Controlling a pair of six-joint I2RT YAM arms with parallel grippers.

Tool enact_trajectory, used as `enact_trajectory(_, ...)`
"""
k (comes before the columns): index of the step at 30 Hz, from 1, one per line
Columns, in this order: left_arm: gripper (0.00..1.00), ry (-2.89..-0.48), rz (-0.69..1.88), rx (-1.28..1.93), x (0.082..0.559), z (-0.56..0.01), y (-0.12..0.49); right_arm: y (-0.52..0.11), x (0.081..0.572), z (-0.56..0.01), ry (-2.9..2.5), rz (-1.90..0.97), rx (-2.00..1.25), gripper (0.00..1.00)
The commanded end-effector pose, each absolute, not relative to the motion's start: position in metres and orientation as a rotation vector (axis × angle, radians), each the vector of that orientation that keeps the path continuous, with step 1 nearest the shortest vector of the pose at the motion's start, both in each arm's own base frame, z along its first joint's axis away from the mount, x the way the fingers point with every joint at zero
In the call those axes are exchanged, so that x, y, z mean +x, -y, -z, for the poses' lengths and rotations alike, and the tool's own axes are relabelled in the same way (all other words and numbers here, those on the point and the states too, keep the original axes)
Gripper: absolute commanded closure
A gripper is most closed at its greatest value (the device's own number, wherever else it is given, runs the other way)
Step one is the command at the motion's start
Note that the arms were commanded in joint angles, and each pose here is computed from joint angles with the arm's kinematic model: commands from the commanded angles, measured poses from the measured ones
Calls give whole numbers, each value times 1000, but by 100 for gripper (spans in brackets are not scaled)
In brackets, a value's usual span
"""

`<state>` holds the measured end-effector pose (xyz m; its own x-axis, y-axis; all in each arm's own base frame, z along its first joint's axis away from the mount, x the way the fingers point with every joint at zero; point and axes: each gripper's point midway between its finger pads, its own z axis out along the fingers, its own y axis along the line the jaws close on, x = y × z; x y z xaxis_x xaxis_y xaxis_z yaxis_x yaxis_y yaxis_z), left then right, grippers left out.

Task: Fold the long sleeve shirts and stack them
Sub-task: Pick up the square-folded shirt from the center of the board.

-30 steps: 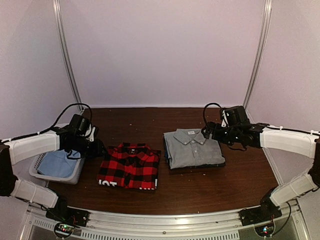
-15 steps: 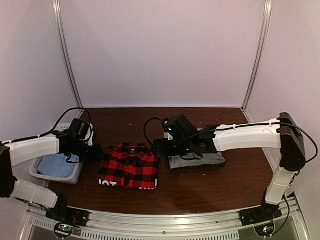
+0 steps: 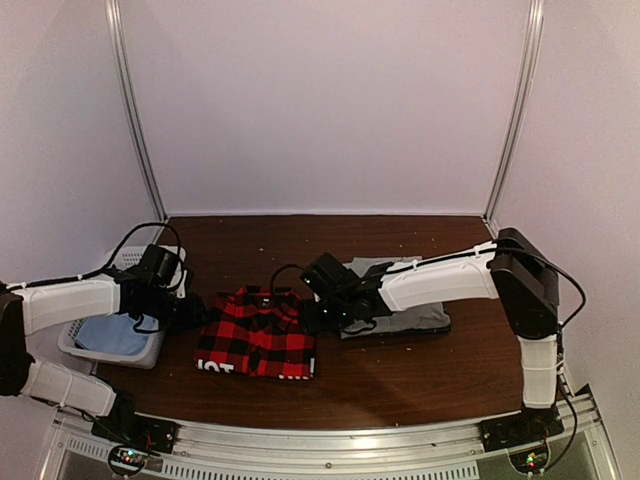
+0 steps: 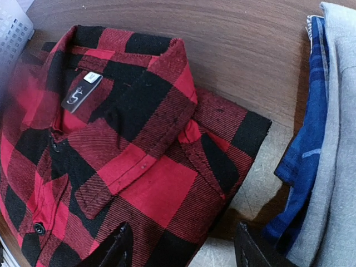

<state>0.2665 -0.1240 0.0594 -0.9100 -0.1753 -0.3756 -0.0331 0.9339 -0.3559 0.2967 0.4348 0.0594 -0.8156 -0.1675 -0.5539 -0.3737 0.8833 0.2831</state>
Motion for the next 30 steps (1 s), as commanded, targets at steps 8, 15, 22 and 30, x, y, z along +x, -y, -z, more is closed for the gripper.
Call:
enact_trajectory(8,57,-2675,562,-187,264,-45,130,-434,307,-31,-2570,-592,-311,37)
enact_trajectory(15,56,-2734,505,-238,254,-23,121,-434,306,-18,-2586,-621,-298,41)
enact_trajectory(22,54,-2767,474,-305,243,-9,114,-435,301,-6,-2596,-649,-310,49)
enact_trajectory(30,55,-2791,548,-327,238,-3,125,-443,302,-5,-2585,-678,-337,64)
